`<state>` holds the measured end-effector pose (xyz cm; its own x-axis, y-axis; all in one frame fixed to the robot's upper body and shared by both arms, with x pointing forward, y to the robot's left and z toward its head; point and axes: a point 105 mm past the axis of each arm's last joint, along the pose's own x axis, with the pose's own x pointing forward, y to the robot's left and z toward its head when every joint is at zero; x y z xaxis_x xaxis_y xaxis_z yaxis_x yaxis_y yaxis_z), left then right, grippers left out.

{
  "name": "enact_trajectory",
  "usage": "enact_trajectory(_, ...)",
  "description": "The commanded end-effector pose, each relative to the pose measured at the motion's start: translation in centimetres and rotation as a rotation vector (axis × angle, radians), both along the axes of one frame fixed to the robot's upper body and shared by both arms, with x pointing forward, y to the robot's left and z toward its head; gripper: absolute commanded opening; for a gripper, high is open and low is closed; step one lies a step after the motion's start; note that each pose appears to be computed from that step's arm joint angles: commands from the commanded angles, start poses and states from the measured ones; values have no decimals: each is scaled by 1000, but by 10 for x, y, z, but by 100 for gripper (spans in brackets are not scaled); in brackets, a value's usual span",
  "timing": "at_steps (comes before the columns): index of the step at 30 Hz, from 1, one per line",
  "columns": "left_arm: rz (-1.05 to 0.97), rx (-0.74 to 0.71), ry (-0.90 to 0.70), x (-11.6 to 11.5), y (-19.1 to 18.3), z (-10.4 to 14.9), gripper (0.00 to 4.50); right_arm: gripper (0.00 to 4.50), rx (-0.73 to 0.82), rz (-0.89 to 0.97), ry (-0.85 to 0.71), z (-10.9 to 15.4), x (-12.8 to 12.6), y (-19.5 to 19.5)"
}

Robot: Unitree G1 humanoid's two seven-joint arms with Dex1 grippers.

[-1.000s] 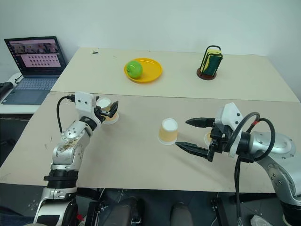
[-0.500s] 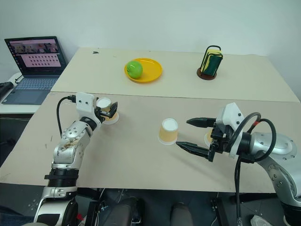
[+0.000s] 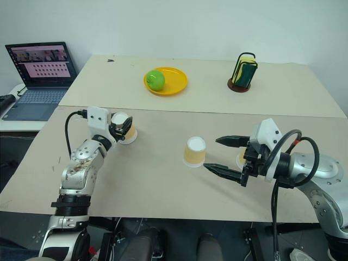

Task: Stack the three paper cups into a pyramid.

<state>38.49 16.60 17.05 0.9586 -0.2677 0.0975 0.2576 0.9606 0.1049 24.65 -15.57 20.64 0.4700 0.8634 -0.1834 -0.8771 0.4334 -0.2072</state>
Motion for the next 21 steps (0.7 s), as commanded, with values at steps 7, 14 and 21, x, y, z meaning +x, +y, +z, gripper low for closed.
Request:
enact_trajectory(7,-815,39,-88,-89,-108,49,251,450,-14,-31,-72,12,1,-5)
enact_trajectory(14,-951,143,47,-89,-112,23,251,450,-13,-65,-91,14,-2,-8)
enact_trajectory(21,-954,207,57,-76,-112,16,251,450,-6,-93,-96,13,-7,-10)
